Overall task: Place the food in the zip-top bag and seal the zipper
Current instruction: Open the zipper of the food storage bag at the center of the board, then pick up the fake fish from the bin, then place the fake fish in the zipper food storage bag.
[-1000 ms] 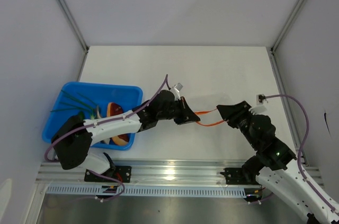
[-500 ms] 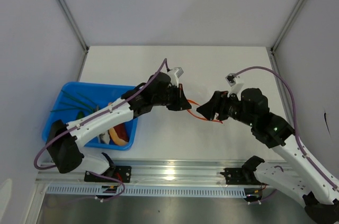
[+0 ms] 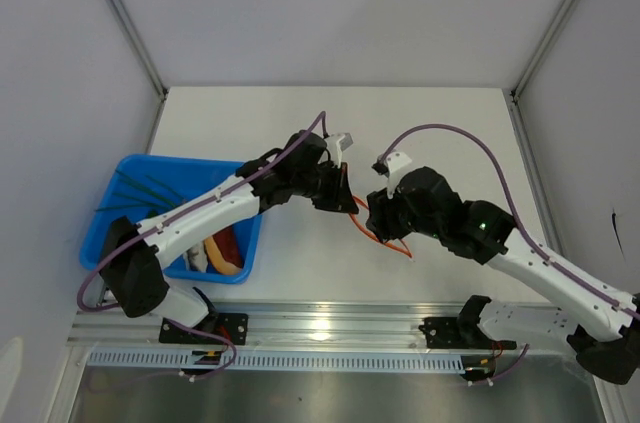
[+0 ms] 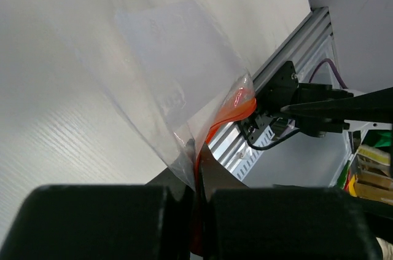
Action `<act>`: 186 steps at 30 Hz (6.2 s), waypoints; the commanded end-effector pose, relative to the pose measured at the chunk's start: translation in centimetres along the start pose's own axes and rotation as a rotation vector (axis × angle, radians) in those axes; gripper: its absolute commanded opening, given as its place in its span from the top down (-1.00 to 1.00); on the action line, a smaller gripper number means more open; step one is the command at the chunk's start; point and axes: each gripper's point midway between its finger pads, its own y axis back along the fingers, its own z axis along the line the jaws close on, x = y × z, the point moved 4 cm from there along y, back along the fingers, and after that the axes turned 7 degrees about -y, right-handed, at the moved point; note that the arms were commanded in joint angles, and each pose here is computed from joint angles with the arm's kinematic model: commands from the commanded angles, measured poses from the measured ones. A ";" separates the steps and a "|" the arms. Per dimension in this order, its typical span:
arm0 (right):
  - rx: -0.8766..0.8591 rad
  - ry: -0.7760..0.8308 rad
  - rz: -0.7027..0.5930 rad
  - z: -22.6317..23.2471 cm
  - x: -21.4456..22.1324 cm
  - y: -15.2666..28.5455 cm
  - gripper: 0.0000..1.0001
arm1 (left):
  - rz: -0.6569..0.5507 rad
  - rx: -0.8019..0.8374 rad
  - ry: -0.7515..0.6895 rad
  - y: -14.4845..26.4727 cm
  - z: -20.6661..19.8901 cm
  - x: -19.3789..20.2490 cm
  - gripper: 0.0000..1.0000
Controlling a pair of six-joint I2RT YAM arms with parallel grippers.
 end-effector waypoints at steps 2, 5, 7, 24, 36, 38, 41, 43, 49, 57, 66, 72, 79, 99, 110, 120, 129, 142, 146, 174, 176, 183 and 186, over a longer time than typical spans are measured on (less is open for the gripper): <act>0.153 0.116 -0.027 -1.2 -0.8 -0.3 -0.10 | -0.003 0.086 -0.018 1.0 -1.0 -1.3 0.99; 0.206 0.144 -0.012 -1.7 -0.4 -1.3 0.04 | 0.013 0.112 -0.006 0.9 -1.0 -1.0 0.99; 0.222 0.164 -0.016 -1.7 -0.3 -1.9 0.07 | 0.020 0.130 0.000 0.9 -1.0 -0.9 0.99; 0.313 0.272 0.025 -2.1 1.1 -4.8 0.51 | 0.054 0.216 0.030 1.4 -0.6 -0.3 0.99; 0.226 0.145 -0.020 -0.2 -0.2 -3.9 1.00 | -0.053 0.155 -0.016 2.7 0.4 0.2 0.65; 0.229 0.115 -0.002 0.3 -0.2 -4.7 1.00 | -0.084 0.121 -0.035 3.0 1.0 0.6 0.56; 0.261 0.073 0.002 0.7 -0.9 -5.6 1.00 | -0.122 0.048 -0.055 4.0 1.8 1.0 0.57; 0.274 0.045 -0.014 1.1 -2.1 -5.9 1.00 | -0.123 0.001 -0.064 4.4 2.4 1.2 0.65; 0.230 -0.009 -0.050 2.0 -5.4 -4.6 1.00 | -0.058 -0.129 -0.030 4.1 4.8 3.1 0.92; 0.203 -0.056 0.027 1.7 -4.4 -7.0 1.00 | -0.164 -0.152 -0.095 5.0 4.7 1.4 0.19; 0.213 -0.072 0.076 0.6 -4.5 -9.9 1.00 | -0.424 -0.080 -0.258 11.1 0.8 -1.7 -0.99; 0.244 -0.096 0.116 -0.3 -4.0 -11.6 1.00 | -0.525 -0.305 -0.154 15.0 2.9 -1.5 -0.99; 0.210 -0.113 0.119 -0.5 -4.4 -11.8 1.00 | -0.526 -0.593 0.049 18.2 8.9 0.0 -0.73; 0.139 -0.084 0.144 -1.3 -4.3 -11.4 1.00 | -0.313 -0.805 0.658 17.9 23.7 5.0 -0.69; 0.115 -0.078 0.166 -1.3 -3.6 -11.8 1.00 | -0.269 -0.980 0.901 19.9 26.3 9.1 -0.68; 0.104 -0.071 0.161 -1.3 -3.4 -11.3 1.00 | -0.186 -1.093 0.979 20.6 26.5 11.6 -0.66; 0.095 -0.078 0.158 -1.2 -3.0 -11.0 1.00 | -0.066 -1.268 1.107 21.3 27.4 14.0 -0.57; 0.099 -0.083 0.148 -1.3 -2.8 -10.7 1.00 | 0.012 -1.180 1.125 18.9 28.8 14.4 -0.15; 0.101 -0.086 0.150 -1.3 -2.5 -10.6 1.00 | -0.024 -1.172 1.112 19.0 28.5 14.3 0.32; 0.079 -0.113 0.081 -0.4 -5.2 -10.4 1.00 | -0.618 -0.540 0.663 22.7 16.2 2.9 0.99; 0.075 -0.116 0.082 -0.3 -5.4 -10.6 1.00 | -0.629 -0.405 0.613 22.2 14.6 1.8 0.99; 0.073 -0.140 0.074 0.0 -6.5 -11.4 1.00 | -0.616 -0.014 0.429 21.6 7.9 -1.8 0.99; 0.073 -0.147 0.071 0.1 -6.7 -11.9 1.00 | -0.595 0.131 0.409 21.0 6.2 -2.1 0.99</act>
